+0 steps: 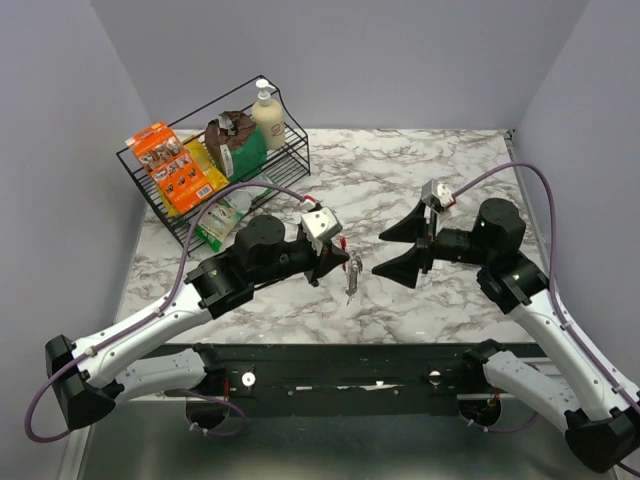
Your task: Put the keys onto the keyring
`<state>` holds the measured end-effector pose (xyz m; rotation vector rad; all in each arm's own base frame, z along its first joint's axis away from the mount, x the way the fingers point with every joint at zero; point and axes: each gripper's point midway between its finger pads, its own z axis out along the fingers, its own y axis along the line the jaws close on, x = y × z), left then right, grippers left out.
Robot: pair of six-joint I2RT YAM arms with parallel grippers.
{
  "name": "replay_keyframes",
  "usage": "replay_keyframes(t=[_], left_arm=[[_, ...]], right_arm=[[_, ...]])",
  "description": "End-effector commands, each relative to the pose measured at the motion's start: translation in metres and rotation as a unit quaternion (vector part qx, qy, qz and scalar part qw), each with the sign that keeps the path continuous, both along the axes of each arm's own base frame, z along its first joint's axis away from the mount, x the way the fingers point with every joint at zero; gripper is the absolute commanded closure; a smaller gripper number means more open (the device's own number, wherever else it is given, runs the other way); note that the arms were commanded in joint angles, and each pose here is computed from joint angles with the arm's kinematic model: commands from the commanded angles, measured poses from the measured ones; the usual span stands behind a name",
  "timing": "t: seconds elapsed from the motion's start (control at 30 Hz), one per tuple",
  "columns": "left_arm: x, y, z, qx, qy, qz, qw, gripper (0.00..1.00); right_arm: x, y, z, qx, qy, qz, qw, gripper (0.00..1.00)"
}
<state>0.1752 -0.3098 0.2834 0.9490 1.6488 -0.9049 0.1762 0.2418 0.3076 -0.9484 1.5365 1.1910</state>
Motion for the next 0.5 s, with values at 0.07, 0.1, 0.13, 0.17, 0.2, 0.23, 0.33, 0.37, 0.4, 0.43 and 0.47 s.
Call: replay_keyframes(t=[0.07, 0.1, 0.13, 0.17, 0.2, 0.23, 0.33, 0.37, 0.4, 0.43, 0.47], left_arm=[[-0.011, 0.020, 0.016, -0.033, 0.033, 0.034, 0.998, 1.00], [-0.011, 0.023, 0.015, -0.036, 0.041, 0.044, 0.998, 1.00], [-0.014, 0.026, 0.010, -0.036, 0.046, 0.044, 0.997, 1.00], [-0.015, 0.029, 0.008, -0.040, 0.048, 0.048, 0.997, 1.00], [-0.016, 0.031, 0.006, -0.047, 0.059, 0.057, 0.996, 1.00], [-0.019, 0.035, 0.003, -0.053, 0.060, 0.057, 0.995, 1.00], [-0.024, 0.042, 0.010, -0.091, 0.062, 0.066, 0.992, 1.00], [-0.025, 0.044, 0.014, -0.102, 0.059, 0.066, 0.991, 1.00], [-0.026, 0.046, 0.015, -0.107, 0.059, 0.069, 0.990, 1.00], [-0.026, 0.050, 0.019, -0.114, 0.056, 0.076, 0.989, 1.00], [-0.026, 0.053, 0.017, -0.110, 0.058, 0.081, 0.989, 1.00]], right_arm=[[-0.009, -0.014, 0.001, 0.027, 0.005, -0.050, 0.998, 0.00], [-0.015, -0.018, 0.003, 0.032, -0.004, -0.055, 0.998, 0.00], [-0.018, -0.020, -0.005, 0.029, 0.004, -0.060, 0.998, 0.00], [-0.021, -0.022, -0.008, 0.030, 0.007, -0.064, 0.997, 0.00], [-0.030, -0.026, -0.005, 0.038, -0.006, -0.063, 0.997, 0.00], [-0.033, -0.028, -0.013, 0.037, 0.000, -0.066, 0.997, 0.00], [-0.044, -0.034, -0.016, 0.046, -0.005, -0.068, 0.997, 0.00], [-0.045, -0.034, -0.022, 0.045, 0.004, -0.070, 0.997, 0.00], [-0.047, -0.035, -0.022, 0.045, 0.005, -0.068, 0.997, 0.00], [-0.048, -0.035, -0.023, 0.044, 0.008, -0.069, 0.997, 0.00], [-0.049, -0.036, -0.025, 0.042, 0.015, -0.070, 0.997, 0.00]])
